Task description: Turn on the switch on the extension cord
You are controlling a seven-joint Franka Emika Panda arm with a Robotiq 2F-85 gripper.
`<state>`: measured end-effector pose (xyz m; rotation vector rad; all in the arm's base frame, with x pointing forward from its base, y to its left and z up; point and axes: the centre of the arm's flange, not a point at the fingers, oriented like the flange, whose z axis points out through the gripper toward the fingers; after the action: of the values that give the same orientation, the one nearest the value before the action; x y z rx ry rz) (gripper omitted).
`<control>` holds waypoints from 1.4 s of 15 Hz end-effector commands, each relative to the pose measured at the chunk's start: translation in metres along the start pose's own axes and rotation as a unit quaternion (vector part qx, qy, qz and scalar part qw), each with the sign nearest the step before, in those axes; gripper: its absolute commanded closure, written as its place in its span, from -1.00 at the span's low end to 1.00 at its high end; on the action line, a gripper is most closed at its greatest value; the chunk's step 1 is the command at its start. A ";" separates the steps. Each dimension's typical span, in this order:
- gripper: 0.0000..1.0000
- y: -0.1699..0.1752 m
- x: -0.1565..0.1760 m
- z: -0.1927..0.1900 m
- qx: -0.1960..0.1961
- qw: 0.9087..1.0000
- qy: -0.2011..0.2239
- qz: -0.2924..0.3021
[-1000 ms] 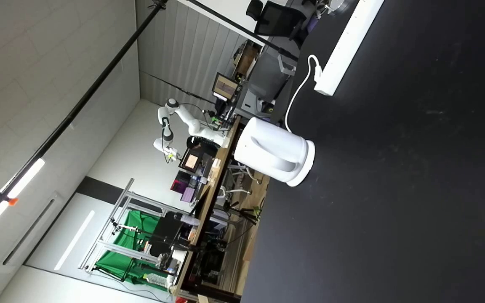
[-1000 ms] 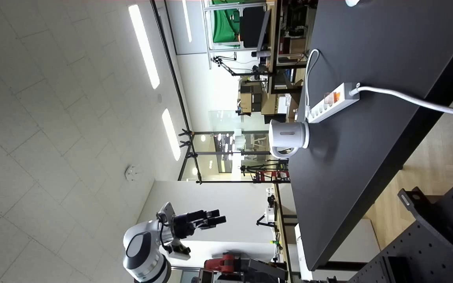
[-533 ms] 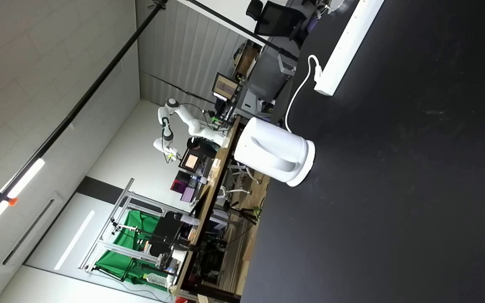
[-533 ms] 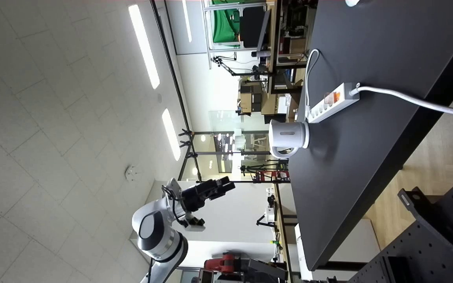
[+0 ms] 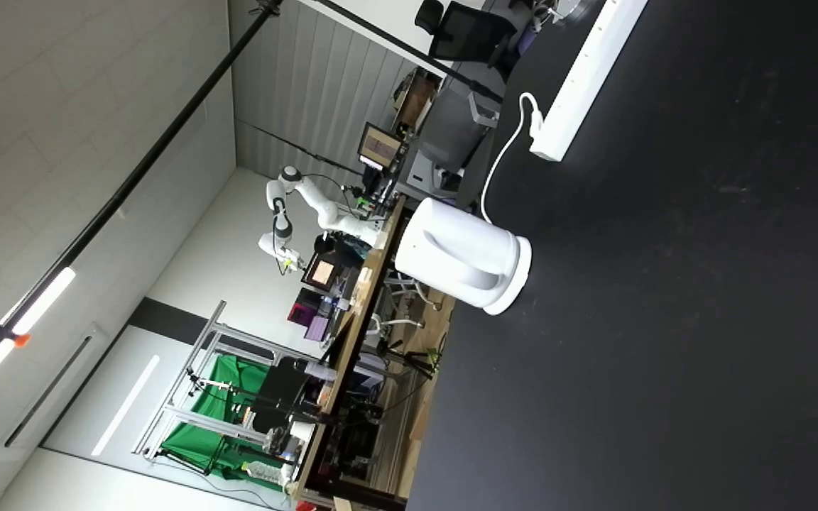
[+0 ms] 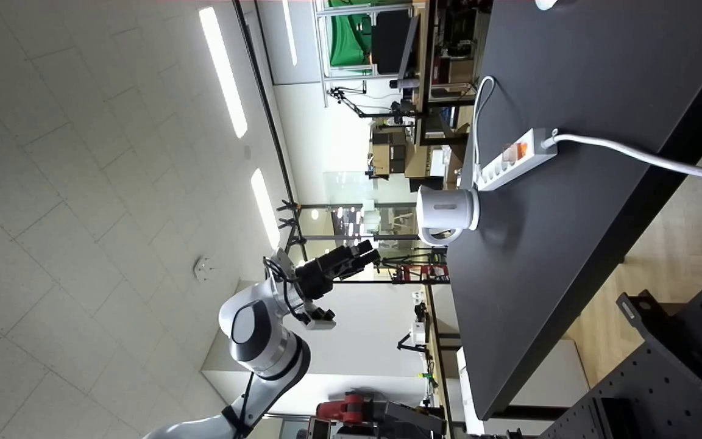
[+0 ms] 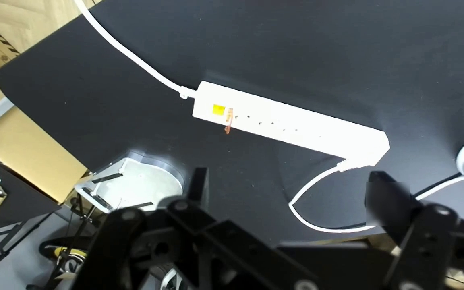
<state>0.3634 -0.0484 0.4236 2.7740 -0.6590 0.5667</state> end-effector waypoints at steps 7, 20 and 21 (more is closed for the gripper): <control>-1.00 -0.001 0.000 -0.007 0.001 1.000 0.007 -0.002; 0.35 0.034 0.029 0.131 -0.058 0.989 0.111 0.084; 0.50 0.037 0.027 0.138 -0.066 0.988 0.106 0.088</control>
<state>0.3908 -0.1225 0.3547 2.5627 -0.8032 0.8184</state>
